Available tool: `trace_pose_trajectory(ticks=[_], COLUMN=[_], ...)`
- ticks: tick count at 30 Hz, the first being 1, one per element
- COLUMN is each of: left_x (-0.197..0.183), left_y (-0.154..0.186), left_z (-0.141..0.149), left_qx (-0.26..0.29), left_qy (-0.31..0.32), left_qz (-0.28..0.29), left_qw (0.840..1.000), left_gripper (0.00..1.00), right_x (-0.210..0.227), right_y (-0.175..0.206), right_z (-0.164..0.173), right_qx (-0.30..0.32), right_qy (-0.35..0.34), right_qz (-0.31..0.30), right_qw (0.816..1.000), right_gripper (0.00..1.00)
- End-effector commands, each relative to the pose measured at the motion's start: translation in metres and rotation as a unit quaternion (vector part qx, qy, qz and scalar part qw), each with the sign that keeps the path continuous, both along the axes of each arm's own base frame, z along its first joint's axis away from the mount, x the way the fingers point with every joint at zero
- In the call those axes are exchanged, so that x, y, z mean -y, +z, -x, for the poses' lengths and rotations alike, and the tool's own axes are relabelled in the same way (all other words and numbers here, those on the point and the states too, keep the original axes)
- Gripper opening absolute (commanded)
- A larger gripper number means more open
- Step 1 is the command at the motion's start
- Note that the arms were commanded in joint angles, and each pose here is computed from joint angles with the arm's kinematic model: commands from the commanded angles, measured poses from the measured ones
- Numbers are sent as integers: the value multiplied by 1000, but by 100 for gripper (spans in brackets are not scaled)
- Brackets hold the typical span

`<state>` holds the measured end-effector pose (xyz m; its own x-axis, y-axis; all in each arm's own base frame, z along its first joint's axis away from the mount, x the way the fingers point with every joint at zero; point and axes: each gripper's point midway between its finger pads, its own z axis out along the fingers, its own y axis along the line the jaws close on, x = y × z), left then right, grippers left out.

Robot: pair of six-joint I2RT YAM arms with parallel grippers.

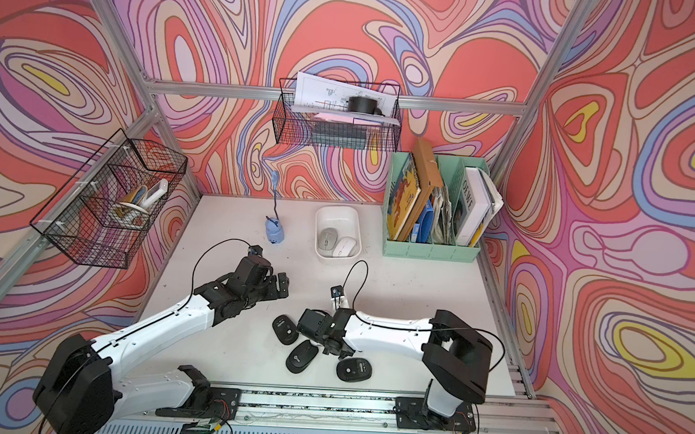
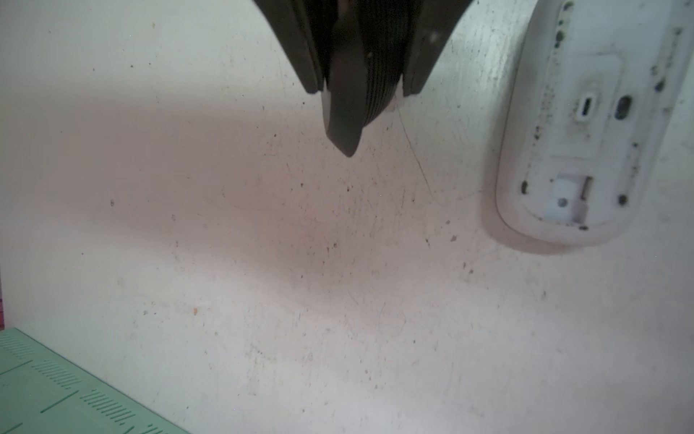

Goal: Put the mouse in the storage box
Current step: Pick up the mouse from the center of the board, then place the mouse in the storage box.

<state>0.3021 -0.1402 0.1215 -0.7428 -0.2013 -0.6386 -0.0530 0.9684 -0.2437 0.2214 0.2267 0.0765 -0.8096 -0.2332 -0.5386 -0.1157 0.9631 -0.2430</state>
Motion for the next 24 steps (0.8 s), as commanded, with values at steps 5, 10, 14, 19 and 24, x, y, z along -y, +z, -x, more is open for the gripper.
trace_pose_trajectory(ticks=[5,10,14,19,24], left_x=[-12,-16,-21,-26,-29], left_y=[21,32,35,35,34], left_z=[1,5,11,18,24], left_qx=[36,58,67,67,69], left_qy=[13,15,18,21,21], left_qz=[-3,8,12,14,20], left_qw=[999,998,998,997,997], left_gripper=[99,99,99,99,99], right_x=[-8,-23,-37,-49,-62], right_y=[55,92,109,108,92], right_z=[-67,-133,-189,-254,-304], right_qx=[44,69,77,76,64], right_qy=[-20,-18,-21,-32,-35], right_qz=[-164,-262,-315,-365,-392], right_qw=[985,962,946,927,917], right_gripper=[19,19,17,16,16])
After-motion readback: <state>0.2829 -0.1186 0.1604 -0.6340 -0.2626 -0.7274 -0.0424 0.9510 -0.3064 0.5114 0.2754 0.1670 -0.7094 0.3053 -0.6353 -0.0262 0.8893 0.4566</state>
